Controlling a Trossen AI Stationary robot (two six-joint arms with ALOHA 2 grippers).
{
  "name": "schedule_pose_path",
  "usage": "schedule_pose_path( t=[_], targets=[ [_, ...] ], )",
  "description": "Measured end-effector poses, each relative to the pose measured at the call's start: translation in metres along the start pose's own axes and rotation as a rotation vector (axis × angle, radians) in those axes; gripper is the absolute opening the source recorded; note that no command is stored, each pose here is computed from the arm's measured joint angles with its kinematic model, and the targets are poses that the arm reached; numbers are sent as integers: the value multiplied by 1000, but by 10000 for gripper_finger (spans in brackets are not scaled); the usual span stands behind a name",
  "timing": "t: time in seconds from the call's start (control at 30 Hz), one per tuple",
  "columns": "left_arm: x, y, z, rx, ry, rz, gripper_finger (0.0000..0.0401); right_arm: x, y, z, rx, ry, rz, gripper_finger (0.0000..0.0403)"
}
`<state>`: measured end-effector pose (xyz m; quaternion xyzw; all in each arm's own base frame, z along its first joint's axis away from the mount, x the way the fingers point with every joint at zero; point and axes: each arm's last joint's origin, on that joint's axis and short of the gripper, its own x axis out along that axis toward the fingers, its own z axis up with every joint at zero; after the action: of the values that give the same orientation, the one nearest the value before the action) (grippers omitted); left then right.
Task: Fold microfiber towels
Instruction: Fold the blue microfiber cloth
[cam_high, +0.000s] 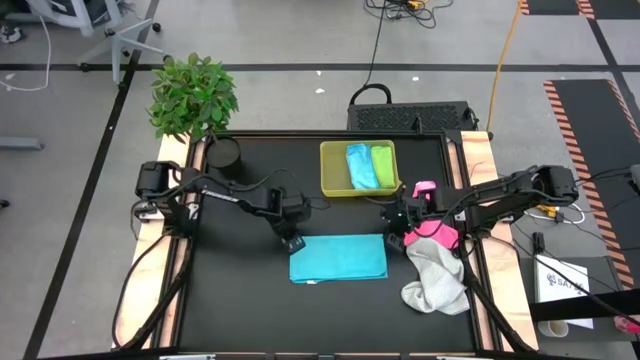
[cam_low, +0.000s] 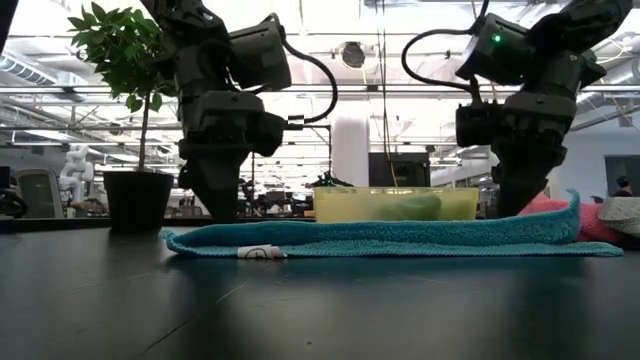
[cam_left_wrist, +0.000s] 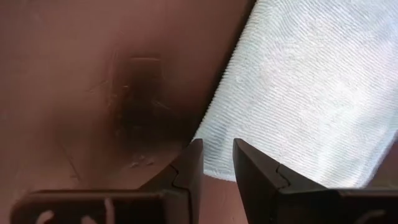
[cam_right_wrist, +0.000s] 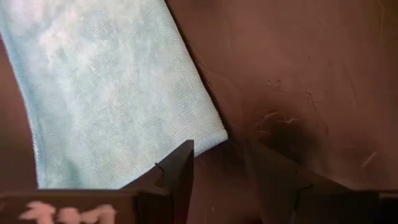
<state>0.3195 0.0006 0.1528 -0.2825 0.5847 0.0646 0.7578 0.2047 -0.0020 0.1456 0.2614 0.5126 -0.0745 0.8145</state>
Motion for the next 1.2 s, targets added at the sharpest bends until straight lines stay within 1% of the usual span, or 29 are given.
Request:
schedule_pose_path(
  t=[0.13,0.33,0.53,0.63,0.9,1.07,1.2],
  targets=[
    [0,0,0,16,9,-17,89,0,0,0,-3,-4,2,137],
    [0,1,0,22,7,-13,89,0,0,0,2,-4,2,137],
    [0,5,-1,15,-17,110,88,0,0,0,3,-3,2,137],
    [-1,7,-3,13,4,128,88,0,0,0,3,-3,2,137],
    [3,5,-4,13,13,116,88,0,0,1,-28,-18,-15,137],
    [10,6,-3,12,52,82,88,0,0,1,-28,-24,-20,137],
    [15,7,-3,1,73,76,89,0,0,1,-25,-27,-17,137]
  ],
)
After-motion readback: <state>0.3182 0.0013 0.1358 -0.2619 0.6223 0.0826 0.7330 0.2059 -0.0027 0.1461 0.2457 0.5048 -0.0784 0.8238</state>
